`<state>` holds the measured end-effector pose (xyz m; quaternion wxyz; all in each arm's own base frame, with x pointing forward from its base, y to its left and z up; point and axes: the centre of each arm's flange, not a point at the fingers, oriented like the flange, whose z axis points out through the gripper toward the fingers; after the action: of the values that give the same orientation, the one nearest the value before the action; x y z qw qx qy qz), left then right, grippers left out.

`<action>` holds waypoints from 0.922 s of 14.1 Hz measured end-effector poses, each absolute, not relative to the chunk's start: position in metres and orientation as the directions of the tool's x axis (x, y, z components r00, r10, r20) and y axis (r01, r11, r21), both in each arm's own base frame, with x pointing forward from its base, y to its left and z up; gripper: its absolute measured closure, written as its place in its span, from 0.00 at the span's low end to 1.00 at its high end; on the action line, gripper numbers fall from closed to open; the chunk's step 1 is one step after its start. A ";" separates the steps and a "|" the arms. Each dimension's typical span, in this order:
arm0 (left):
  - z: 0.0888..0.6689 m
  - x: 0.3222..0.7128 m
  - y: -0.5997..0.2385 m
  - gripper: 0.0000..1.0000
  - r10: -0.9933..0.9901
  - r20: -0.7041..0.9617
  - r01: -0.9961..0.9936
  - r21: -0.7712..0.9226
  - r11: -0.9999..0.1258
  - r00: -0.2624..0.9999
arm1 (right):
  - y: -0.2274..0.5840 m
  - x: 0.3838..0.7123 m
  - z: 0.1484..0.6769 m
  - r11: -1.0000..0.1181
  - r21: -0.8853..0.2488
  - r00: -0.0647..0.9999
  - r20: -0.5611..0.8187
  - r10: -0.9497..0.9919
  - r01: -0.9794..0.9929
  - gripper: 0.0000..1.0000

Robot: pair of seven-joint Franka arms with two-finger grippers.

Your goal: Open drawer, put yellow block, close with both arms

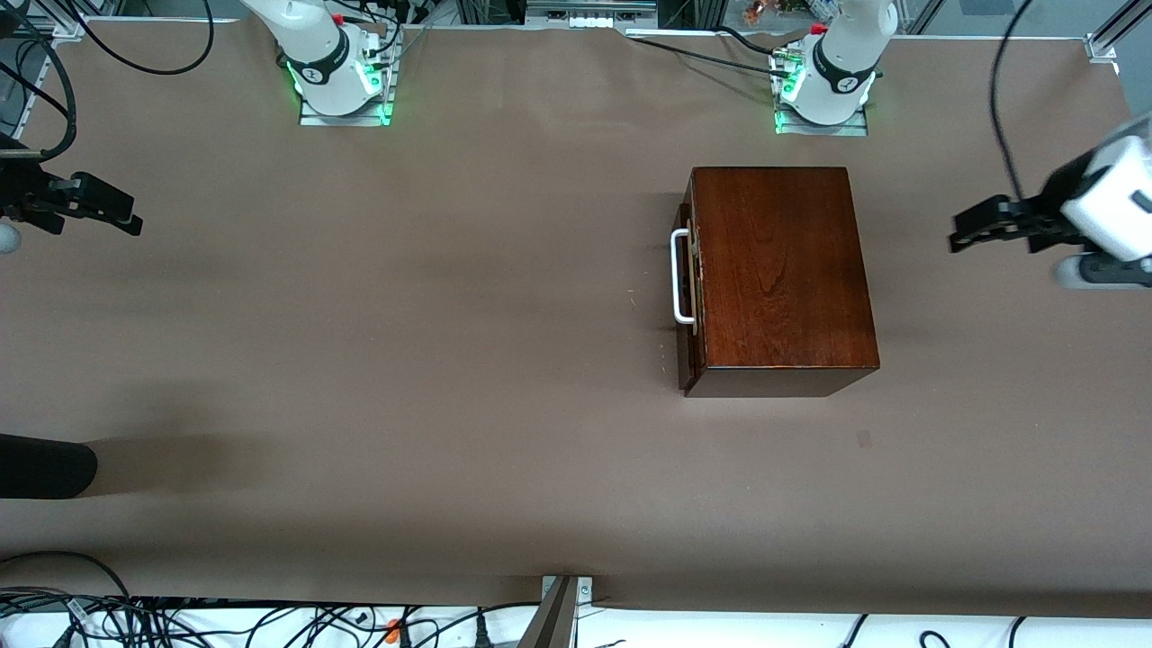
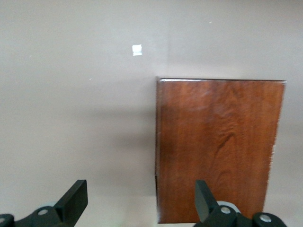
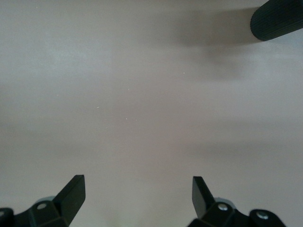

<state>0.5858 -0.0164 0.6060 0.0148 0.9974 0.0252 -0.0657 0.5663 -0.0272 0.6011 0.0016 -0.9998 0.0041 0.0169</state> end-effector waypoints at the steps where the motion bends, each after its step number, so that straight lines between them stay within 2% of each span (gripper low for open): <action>1: 0.600 0.582 -0.013 0.00 0.056 -0.133 0.059 0.018 -0.998 0.990 | -0.027 0.566 0.601 -1.000 -0.003 0.999 -0.034 -0.008 -0.008 0.00; 6: 0.564 0.573 -0.024 0.00 0.048 -0.129 0.047 -0.006 -0.999 0.991 | -0.027 0.566 0.601 -1.000 -0.003 0.999 -0.034 -0.008 -0.008 0.00; 13: 0.576 0.570 -0.029 0.00 0.021 -0.096 0.020 -0.008 -1.000 0.995 | -0.027 0.566 0.601 -1.000 -0.003 0.999 -0.034 -0.008 -0.008 0.00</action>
<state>0.5704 -0.0289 0.5759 -0.0036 0.9988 0.0102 -0.0479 0.5664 -0.0272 0.6010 0.0016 -0.9998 0.0041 0.0170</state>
